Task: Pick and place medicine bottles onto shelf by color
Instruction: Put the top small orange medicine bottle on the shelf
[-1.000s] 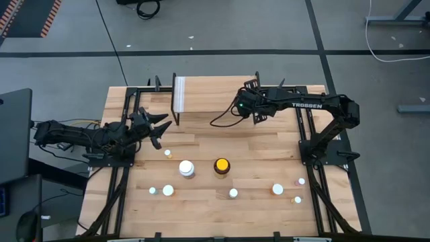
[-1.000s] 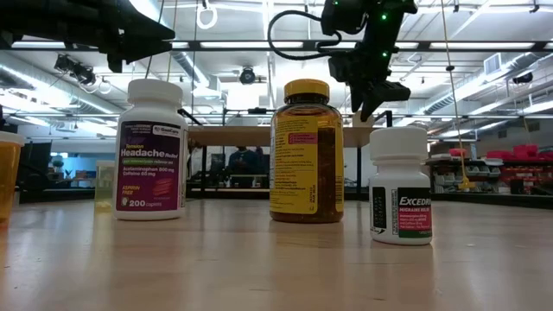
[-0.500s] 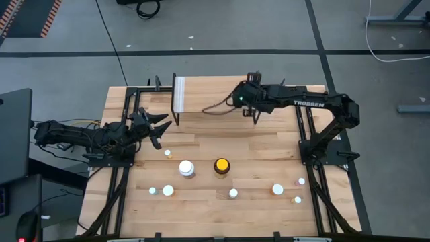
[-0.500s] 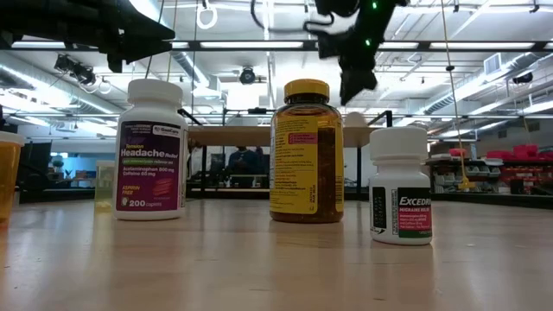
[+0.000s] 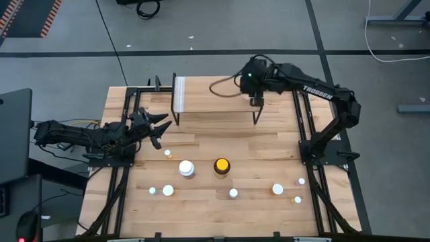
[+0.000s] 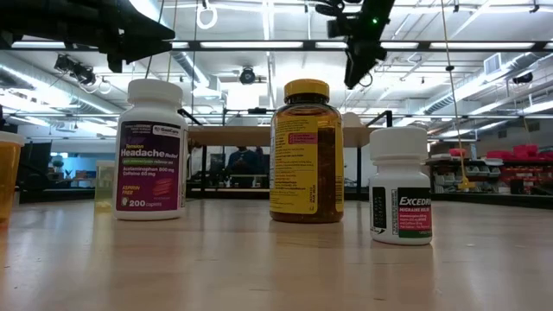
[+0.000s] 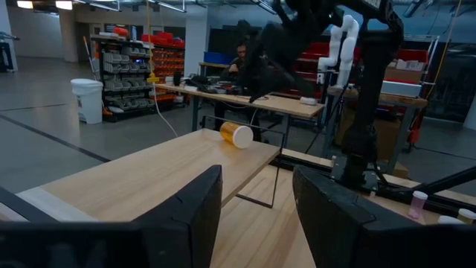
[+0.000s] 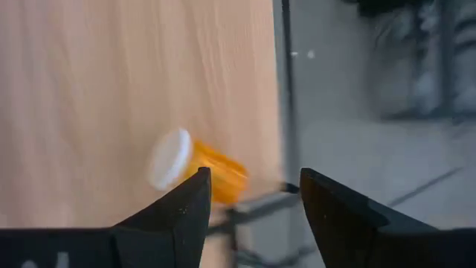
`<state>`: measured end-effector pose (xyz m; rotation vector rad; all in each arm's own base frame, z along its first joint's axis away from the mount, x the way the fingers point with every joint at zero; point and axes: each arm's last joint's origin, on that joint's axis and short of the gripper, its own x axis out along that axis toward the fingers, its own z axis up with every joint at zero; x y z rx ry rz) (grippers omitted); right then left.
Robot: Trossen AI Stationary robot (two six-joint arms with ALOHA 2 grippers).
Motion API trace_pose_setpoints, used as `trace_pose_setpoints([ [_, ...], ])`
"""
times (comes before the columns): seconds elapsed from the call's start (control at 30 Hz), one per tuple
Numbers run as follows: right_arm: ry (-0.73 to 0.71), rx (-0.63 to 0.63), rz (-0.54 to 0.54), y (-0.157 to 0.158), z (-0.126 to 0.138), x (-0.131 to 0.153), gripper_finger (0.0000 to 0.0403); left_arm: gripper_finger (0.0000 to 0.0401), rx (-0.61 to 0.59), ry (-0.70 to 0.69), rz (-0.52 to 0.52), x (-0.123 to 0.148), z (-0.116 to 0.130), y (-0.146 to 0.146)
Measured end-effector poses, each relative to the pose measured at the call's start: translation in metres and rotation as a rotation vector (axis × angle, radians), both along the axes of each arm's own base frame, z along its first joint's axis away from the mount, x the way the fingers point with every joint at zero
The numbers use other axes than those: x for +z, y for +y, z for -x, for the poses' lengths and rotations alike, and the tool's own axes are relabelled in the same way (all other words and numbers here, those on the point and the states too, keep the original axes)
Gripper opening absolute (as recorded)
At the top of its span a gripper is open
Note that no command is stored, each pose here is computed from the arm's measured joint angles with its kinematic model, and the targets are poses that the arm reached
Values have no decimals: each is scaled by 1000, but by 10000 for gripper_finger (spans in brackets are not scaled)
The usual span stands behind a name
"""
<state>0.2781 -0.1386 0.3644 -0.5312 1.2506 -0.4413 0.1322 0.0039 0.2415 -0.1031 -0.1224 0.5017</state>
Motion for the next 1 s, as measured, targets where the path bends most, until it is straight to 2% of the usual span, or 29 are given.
trace_pose_setpoints([
  [0.13, 199, 91, 13, 1, -4, -20, 228, 176, 0, 0, 0, 0, 0, 0],
  [0.5, 455, 100, 30, -8, -25, -72, 242, 174, 0, 0, 1, 0, 0, 0],
  [0.63, 470, 88, 53, -10, -29, -77, 242, 176, 0, 0, -1, 0, 0, 0],
  [0.83, 392, 71, 79, -13, -28, -67, 242, 176, 0, 0, 0, 0, 0, 0],
  [1.0, 296, 55, 1, -18, -26, -65, 242, 173, 0, 0, 0, 0, 0, 0],
])
